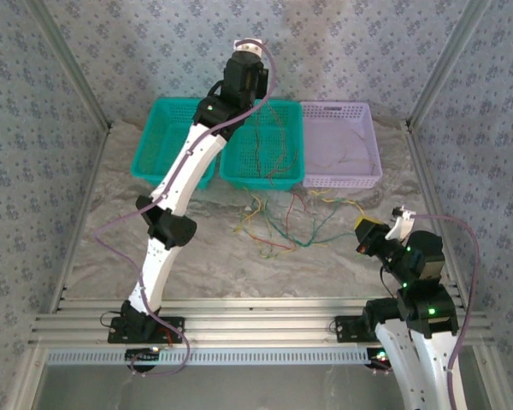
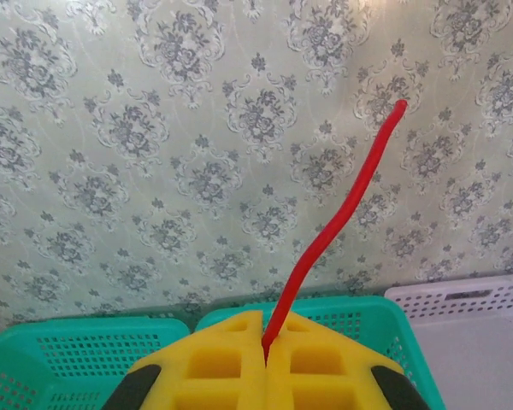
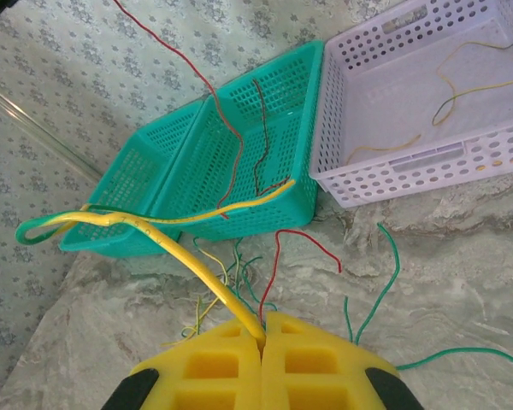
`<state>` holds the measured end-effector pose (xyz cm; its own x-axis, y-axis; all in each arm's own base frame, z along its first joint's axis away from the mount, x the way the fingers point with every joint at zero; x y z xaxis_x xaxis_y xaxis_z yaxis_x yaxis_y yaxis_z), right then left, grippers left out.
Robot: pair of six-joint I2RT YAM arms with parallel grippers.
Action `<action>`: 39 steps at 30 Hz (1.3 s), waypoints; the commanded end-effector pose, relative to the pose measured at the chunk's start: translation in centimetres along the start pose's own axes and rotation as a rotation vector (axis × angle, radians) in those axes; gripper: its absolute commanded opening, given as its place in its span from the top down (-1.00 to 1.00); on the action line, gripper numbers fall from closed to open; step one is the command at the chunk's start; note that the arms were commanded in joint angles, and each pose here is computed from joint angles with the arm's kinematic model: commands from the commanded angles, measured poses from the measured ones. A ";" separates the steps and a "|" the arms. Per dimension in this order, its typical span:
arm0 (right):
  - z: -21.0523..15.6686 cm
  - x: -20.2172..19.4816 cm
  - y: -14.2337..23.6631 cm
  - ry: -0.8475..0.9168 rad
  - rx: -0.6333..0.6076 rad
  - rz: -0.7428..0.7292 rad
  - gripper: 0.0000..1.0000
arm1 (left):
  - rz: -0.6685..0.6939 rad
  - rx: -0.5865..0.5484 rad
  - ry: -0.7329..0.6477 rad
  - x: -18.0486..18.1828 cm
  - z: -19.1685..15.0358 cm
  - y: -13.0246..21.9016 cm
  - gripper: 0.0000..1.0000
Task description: Untangle the cables
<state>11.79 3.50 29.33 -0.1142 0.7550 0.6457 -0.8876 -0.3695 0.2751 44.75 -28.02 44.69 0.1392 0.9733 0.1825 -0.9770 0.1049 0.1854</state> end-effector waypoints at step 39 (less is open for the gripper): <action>-0.6 -0.6 -1.6 -0.008 0.050 0.001 1.00 | 0.058 -0.170 0.003 1.5 3.9 1.7 1.00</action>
<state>12.69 3.74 28.02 -0.0895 0.7575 0.6466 -0.8682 -0.3775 0.3221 44.76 -28.53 46.48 0.1171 0.9773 0.1766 -0.9915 0.1049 0.0766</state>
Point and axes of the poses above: each hand's point on the last joint's axis, 136 mm out from that joint toward the fingers, its own y axis back along the fingers, its own x axis along the line the jaws close on, z = x × y, the point moved 9 cm from there along y, back along the fingers, and after that the axes turned 9 degrees about -y, right-handed, at the moved point
